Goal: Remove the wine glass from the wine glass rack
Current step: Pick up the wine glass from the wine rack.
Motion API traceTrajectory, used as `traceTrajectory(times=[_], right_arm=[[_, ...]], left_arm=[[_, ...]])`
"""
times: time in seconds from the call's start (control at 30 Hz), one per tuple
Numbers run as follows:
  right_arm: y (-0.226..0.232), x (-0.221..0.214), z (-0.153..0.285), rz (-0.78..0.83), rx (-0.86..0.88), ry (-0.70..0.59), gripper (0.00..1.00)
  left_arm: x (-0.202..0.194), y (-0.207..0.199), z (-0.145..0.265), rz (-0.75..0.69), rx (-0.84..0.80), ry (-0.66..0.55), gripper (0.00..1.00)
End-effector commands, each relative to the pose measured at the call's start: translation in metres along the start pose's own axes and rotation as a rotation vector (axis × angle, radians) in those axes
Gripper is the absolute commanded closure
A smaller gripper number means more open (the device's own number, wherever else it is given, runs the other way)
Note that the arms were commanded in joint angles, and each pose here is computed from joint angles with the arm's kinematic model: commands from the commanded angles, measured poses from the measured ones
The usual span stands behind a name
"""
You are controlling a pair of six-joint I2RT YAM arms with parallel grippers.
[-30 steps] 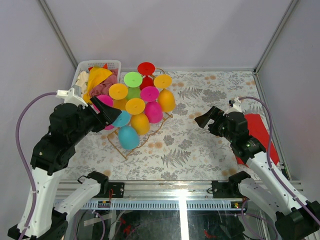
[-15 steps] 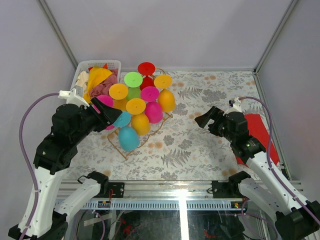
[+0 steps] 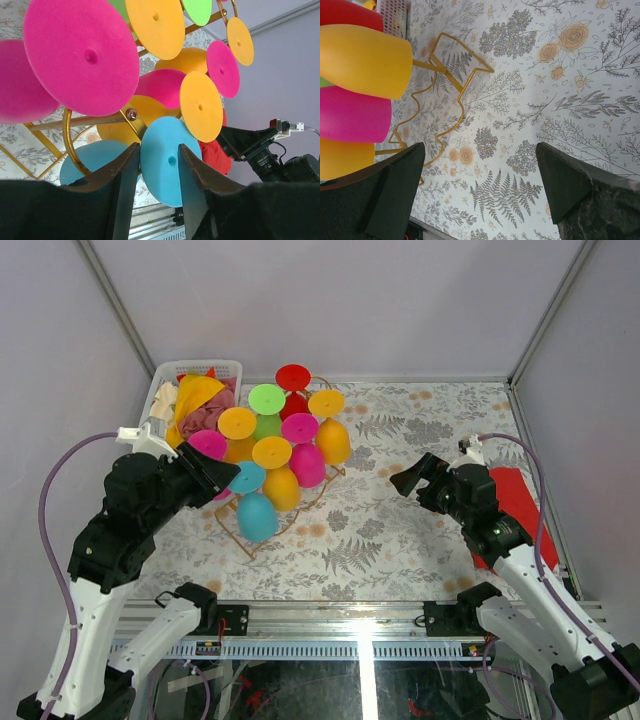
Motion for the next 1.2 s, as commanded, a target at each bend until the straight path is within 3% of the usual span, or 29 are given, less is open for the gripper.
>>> traceTrajectory(times=[0.0, 0.47, 0.73, 1.17], right_arm=[[0.008, 0.008, 0.004, 0.018, 0.031, -0.049, 0.01], [0.007, 0.007, 0.004, 0.013, 0.026, -0.047, 0.01], [0.007, 0.007, 0.004, 0.012, 0.029, -0.046, 0.01], [0.005, 0.007, 0.005, 0.016, 0.022, -0.048, 0.01]], left_arm=[[-0.002, 0.002, 0.001, 0.016, 0.001, -0.002, 0.66], [-0.005, 0.001, 0.002, 0.044, -0.019, -0.014, 0.88], [-0.001, -0.002, 0.012, 0.128, -0.045, -0.083, 0.99], [-0.004, -0.016, 0.022, 0.258, -0.187, -0.110, 1.00]])
Point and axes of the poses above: each gripper's point midway between its finger pads, its own z axis back along the fingers, its own y axis along the line the jaws close on, x = y × z, the point moved 5 cm from there along z, back along the fingers, and after that the axes turned 14 degrees about -z, right-handed, at the moved point
